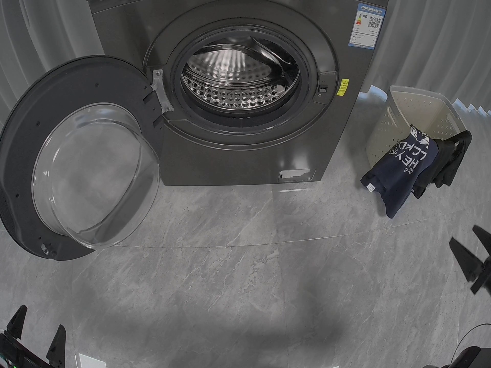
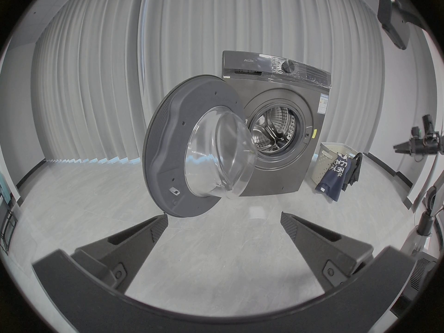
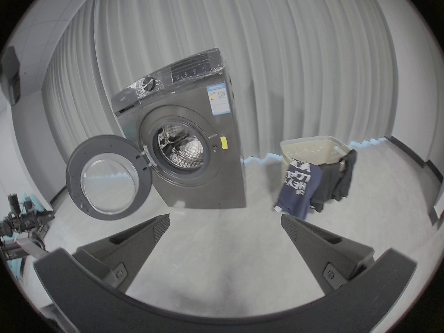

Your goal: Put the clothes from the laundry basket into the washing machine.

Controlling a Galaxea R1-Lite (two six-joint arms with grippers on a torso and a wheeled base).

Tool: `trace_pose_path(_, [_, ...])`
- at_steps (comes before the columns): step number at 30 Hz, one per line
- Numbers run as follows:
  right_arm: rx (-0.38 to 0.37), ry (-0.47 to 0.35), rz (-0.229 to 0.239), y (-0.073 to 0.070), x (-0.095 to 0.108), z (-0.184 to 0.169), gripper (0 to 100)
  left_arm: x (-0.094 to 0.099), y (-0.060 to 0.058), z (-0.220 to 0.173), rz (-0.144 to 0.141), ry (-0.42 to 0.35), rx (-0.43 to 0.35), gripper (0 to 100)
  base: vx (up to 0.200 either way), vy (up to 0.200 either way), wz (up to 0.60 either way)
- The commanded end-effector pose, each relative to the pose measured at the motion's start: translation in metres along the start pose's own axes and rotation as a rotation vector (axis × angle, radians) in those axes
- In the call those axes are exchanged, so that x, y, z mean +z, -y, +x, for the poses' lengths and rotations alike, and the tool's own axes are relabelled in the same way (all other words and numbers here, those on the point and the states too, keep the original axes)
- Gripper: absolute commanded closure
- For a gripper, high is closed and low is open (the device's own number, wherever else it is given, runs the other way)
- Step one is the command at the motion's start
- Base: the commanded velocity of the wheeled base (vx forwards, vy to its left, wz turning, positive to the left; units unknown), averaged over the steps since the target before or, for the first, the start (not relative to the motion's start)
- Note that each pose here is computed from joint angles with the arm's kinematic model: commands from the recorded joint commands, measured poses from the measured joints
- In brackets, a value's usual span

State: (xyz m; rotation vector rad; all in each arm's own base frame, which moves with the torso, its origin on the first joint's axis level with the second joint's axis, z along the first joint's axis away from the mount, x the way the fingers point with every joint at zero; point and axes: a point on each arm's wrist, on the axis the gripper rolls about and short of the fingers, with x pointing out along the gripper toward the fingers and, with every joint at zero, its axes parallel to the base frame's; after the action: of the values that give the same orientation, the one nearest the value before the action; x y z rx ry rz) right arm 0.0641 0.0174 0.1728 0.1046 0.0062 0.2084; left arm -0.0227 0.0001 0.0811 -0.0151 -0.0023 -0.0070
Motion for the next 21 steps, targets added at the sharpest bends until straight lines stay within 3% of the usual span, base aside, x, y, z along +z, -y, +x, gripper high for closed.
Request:
trace_pose_path(1, [-0.255, 0.005, -0.095, 0.0099, -0.0966, -0.0893, 0, -0.0052, 0.0, 0.0001, 0.006, -0.002, -0.002, 0, 0.0, 0.0, 0.0])
trace_pose_path(16, [-0.238, 0.005, -0.114, 0.0096, -0.0963, -0.0893, 0, -0.0052, -0.0001, 0.0001, -0.003, -0.002, 0.001, 0, 0.0, 0.0, 0.0])
trace_pose_path(21, [-0.222, 0.004, -0.115, 0.0092, -0.0964, -0.0892, 0, -0.0052, -0.0001, 0.0001, -0.002, -0.002, -0.001, 0, 0.0, -0.2, 0.0])
